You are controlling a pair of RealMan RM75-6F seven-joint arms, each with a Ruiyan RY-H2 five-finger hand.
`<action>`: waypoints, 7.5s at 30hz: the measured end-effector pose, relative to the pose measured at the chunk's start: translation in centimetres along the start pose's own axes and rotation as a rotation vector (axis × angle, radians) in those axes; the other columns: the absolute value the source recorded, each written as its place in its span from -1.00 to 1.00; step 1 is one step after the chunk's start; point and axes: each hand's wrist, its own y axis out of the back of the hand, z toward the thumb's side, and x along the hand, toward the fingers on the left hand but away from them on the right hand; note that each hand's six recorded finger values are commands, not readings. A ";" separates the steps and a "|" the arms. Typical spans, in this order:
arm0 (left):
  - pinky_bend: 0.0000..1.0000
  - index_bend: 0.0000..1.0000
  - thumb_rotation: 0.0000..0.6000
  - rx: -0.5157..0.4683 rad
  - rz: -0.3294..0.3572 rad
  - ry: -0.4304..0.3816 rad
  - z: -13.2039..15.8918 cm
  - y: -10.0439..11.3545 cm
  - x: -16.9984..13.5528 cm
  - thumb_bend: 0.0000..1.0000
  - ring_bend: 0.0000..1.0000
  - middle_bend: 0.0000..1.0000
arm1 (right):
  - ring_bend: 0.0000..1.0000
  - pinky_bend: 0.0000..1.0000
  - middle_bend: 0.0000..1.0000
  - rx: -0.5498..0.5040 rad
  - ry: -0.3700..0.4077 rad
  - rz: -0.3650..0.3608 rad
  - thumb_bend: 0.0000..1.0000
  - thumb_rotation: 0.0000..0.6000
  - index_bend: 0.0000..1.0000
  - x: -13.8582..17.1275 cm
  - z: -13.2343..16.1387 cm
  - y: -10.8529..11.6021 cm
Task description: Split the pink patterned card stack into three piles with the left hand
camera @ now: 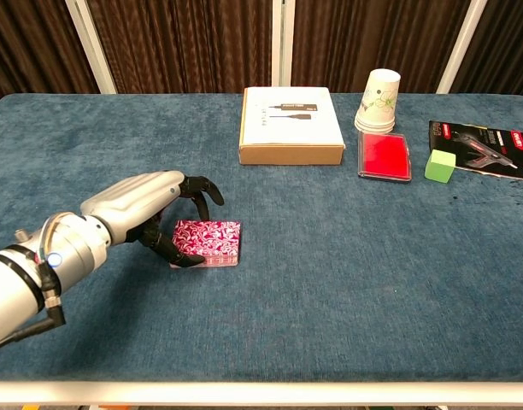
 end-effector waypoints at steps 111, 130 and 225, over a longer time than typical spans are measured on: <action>-0.89 -0.58 1.00 -0.100 0.037 -0.086 -2.0 2.0 -0.9 -0.63 -0.80 -0.36 | -1.00 -1.00 -1.00 0.014 -0.013 0.017 -0.82 1.00 -1.00 0.0 0.4 -0.5; -0.89 -0.58 1.00 -0.091 -0.008 -0.084 -1.6 -0.4 -0.8 -0.64 -0.80 -0.36 | -1.00 -1.00 -1.00 0.012 -0.020 0.021 -0.82 1.00 -1.00 -0.1 0.1 -0.6; -0.88 -0.11 1.00 -0.161 -0.004 -0.047 -2.4 -0.7 -0.2 -0.48 -0.75 -0.17 | -1.00 -1.00 -1.00 0.018 -0.057 0.047 -0.82 1.00 -1.00 0.0 -0.5 -0.8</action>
